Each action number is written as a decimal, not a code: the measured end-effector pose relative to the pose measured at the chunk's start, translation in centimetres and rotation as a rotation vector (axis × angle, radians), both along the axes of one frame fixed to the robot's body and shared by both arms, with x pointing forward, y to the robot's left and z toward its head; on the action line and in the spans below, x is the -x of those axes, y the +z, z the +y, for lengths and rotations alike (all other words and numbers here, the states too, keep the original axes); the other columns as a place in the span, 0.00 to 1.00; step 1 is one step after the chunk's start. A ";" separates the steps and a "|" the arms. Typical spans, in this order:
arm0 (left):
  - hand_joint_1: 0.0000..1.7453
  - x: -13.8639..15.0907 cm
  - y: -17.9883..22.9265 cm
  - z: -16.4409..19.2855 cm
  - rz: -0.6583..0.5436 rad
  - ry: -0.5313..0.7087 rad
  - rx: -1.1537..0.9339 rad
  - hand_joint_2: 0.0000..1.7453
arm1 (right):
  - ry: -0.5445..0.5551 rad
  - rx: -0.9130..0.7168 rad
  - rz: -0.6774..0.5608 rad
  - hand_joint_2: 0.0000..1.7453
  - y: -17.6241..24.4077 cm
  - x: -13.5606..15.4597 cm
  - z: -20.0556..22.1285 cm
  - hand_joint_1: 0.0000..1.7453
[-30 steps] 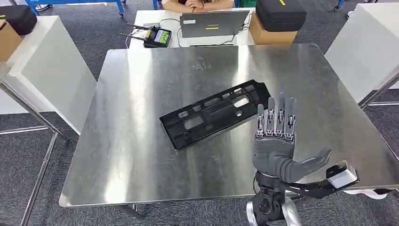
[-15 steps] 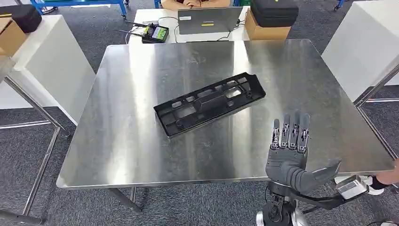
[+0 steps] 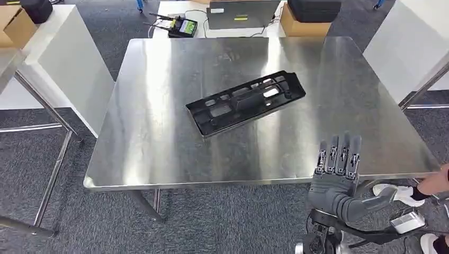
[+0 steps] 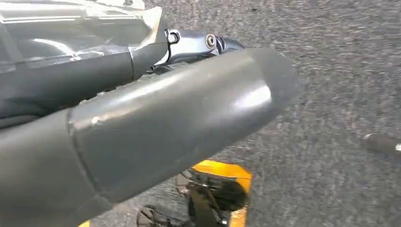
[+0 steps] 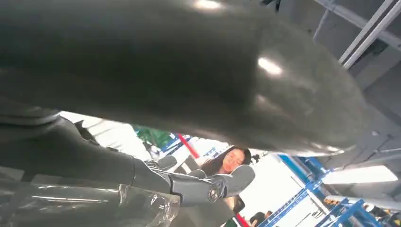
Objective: Take the parts from the cabinet and place them on the table.
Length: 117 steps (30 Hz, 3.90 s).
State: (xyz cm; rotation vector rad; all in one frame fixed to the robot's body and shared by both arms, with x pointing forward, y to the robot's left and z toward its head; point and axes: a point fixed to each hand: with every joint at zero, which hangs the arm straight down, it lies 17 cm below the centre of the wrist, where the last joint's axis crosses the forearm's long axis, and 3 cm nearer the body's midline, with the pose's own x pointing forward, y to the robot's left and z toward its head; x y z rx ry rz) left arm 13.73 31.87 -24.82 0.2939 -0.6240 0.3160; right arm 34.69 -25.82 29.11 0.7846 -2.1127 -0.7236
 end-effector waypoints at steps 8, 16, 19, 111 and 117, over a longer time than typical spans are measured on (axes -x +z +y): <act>0.00 0.0 0.0 0.4 0.001 -0.007 -0.008 0.00 | -0.005 -0.002 -0.003 0.00 0.1 0.1 -0.1 0.00; 0.00 0.1 0.0 0.2 0.001 -0.013 -0.003 0.00 | -0.010 -0.004 0.006 0.00 -0.2 0.3 -0.3 0.00; 0.00 -0.2 0.1 0.0 -0.006 -0.020 -0.001 0.00 | -0.019 0.001 -0.001 0.00 0.1 0.6 -0.5 0.00; 0.00 -1.0 0.1 -1.6 0.007 -0.167 -0.022 0.00 | 0.518 1.155 1.954 0.00 -57.1 27.0 -1.2 0.00; 0.00 -1.5 0.2 -2.0 -0.007 -0.201 -0.026 0.00 | 0.509 1.148 1.957 0.00 -57.1 26.9 -0.9 0.00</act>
